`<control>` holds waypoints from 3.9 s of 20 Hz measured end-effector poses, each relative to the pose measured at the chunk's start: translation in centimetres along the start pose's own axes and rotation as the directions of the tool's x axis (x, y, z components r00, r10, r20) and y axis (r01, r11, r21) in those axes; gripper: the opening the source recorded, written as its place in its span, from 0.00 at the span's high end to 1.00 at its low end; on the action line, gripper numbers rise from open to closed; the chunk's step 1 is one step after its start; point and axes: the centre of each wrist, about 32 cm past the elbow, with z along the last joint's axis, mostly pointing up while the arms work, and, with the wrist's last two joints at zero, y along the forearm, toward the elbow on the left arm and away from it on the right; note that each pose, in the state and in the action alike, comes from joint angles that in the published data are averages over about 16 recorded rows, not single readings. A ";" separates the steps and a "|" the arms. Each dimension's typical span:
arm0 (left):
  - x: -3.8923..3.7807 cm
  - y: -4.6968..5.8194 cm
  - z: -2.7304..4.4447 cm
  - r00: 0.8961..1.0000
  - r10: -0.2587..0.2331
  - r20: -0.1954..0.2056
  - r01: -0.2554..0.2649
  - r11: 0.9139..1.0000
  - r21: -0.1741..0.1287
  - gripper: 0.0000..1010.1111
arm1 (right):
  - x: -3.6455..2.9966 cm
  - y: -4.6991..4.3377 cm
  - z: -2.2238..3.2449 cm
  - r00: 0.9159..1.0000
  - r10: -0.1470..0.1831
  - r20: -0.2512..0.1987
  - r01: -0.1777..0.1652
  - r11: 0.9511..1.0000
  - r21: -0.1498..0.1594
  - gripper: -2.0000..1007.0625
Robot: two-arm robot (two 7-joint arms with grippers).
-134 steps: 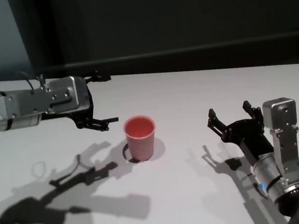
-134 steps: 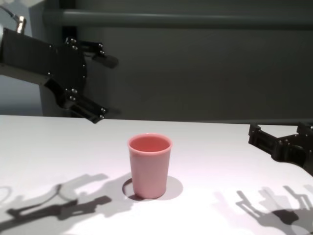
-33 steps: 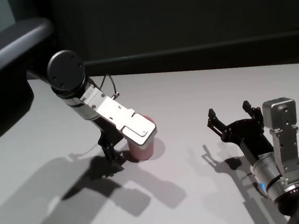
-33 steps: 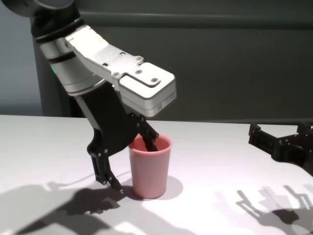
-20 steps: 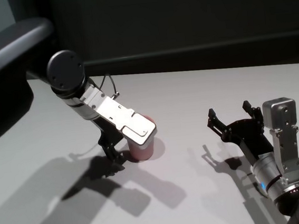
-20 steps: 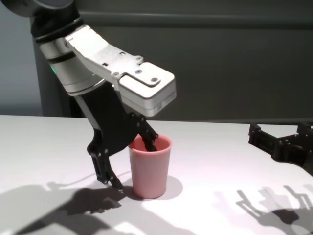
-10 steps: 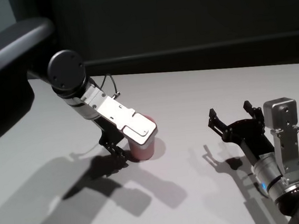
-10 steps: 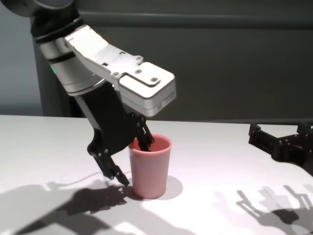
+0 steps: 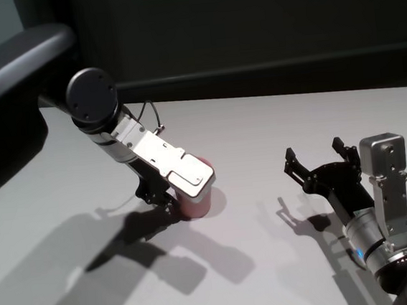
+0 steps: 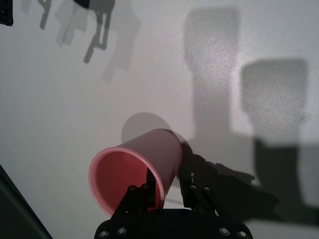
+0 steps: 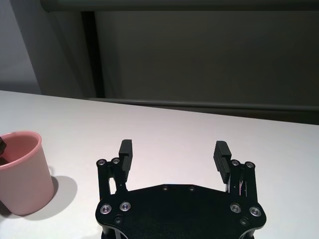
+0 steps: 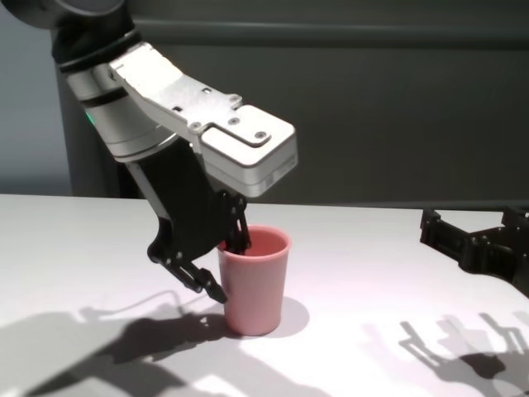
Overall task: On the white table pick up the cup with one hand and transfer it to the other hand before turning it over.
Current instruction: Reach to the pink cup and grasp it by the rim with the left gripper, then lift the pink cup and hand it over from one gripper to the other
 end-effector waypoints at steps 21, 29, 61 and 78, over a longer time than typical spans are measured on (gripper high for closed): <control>-0.18 0.2 -0.22 0.999 0.024 -0.023 -0.025 0.999 -0.027 0.95 | 0.00 0.00 0.00 1.000 0.000 0.000 0.000 1.000 0.000 0.00; -1.11 0.7 -1.24 0.987 0.099 -0.125 -0.113 0.987 -0.112 0.95 | 0.00 0.00 0.00 1.000 0.000 0.000 0.000 1.000 0.000 0.00; -8.66 -2.4 -4.67 0.530 0.238 -0.814 -0.783 0.505 -0.363 0.95 | 0.00 0.00 0.00 1.000 0.000 0.000 0.000 1.000 0.000 0.00; -6.44 -5.4 -3.62 0.533 0.097 -0.841 -0.814 0.331 -0.478 0.95 | 0.00 0.00 0.00 1.000 0.000 0.000 0.000 1.000 0.000 0.00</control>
